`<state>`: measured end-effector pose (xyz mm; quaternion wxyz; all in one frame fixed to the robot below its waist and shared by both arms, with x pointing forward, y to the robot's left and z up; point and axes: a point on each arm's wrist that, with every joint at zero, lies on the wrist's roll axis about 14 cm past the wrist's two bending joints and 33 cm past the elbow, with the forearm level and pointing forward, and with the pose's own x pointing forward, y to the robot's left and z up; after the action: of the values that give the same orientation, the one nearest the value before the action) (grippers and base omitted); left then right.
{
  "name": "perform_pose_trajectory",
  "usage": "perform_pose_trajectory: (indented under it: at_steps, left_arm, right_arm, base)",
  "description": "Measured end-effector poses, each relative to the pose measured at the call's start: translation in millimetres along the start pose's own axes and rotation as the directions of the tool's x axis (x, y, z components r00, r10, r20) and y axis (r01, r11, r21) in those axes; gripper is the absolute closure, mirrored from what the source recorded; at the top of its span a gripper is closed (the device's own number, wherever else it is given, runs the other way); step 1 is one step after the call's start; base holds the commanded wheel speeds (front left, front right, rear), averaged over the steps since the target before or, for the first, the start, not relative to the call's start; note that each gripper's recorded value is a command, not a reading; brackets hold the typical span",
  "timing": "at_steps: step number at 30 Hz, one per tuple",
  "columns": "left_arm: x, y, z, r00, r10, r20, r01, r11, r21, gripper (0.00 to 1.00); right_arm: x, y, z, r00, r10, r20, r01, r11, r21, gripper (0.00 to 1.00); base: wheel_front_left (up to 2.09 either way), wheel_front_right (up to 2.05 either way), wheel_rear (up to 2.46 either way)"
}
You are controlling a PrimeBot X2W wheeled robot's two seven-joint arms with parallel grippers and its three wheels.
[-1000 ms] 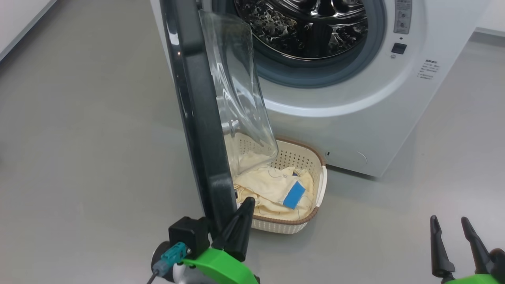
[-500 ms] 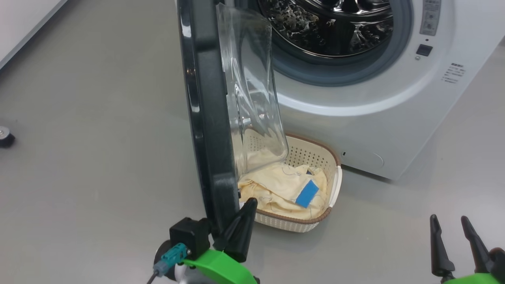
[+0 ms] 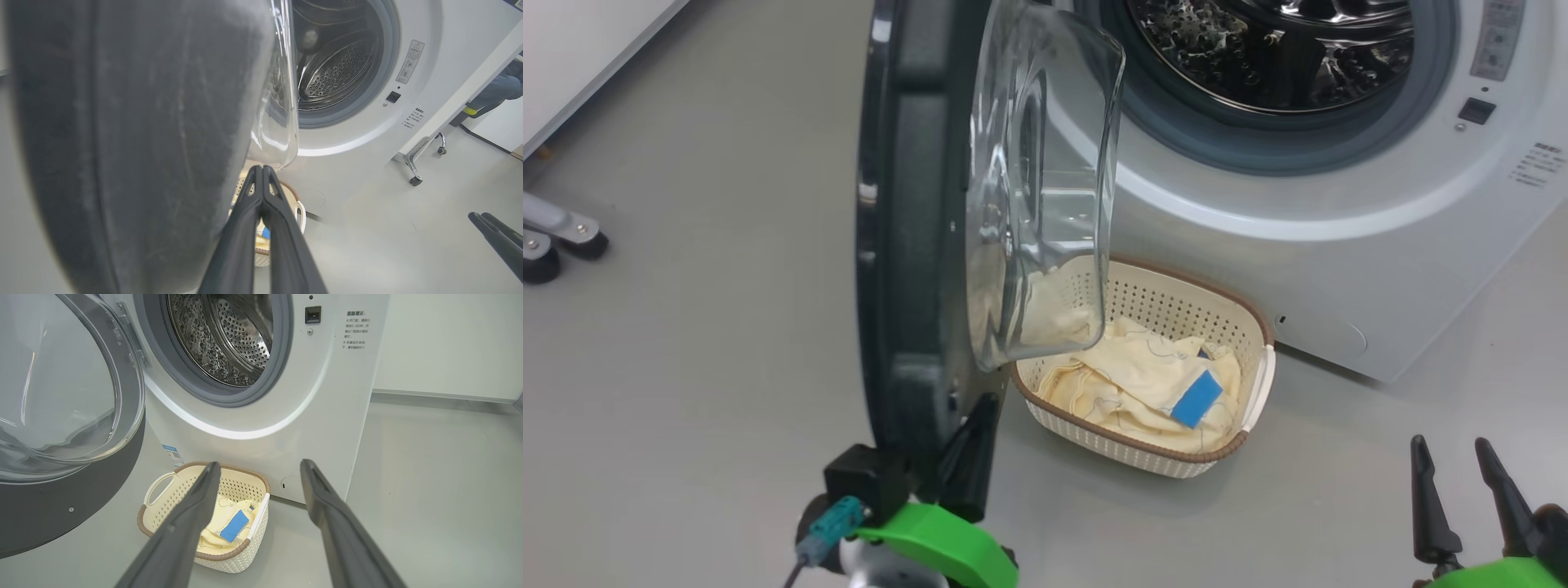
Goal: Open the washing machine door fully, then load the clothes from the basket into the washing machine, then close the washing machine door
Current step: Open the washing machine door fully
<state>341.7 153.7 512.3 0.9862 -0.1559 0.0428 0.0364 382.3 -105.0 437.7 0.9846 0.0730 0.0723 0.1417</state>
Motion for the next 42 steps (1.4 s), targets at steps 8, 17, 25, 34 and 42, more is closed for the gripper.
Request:
perform_pose_trajectory:
  at_steps: [8, 17, 25, 34, 42]
  left_arm:
    - [0, 51, 5, 0.989, 0.143, 0.044, -0.144, 0.99, 0.008, 1.0]
    - [9, 94, 11, 0.964, 0.25, 0.086, -0.253, 0.967, 0.025, 1.0]
    - [17, 124, 18, 0.938, 0.326, 0.119, -0.332, 0.943, 0.032, 1.0]
    - [26, 169, 30, 0.88, 0.451, 0.152, -0.456, 0.89, 0.0, 1.0]
    - [35, 196, 44, 0.836, 0.517, 0.185, -0.531, 0.847, 0.031, 1.0]
  right_arm:
    - [6, 5, -8, 0.999, 0.025, -0.025, -0.025, 1.0, 0.002, 0.0]
    - [7, 0, -12, 0.999, 0.027, -0.037, -0.027, 1.0, -0.011, 0.0]
    - [6, -6, -13, 0.999, 0.016, -0.042, -0.017, 1.0, -0.011, 0.0]
    - [3, -11, -15, 0.999, 0.007, -0.049, -0.008, 1.0, -0.017, 0.0]
    - [-1, -18, -16, 0.999, -0.016, -0.05, 0.015, 1.0, -0.014, 0.0]
  base:
    - [0.0, 0.0, 0.0]
    - [0.0, 0.0, 0.0]
    - [0.0, 0.0, 0.0]
    - [0.0, 0.0, 0.0]
    - [0.0, 0.0, 0.0]
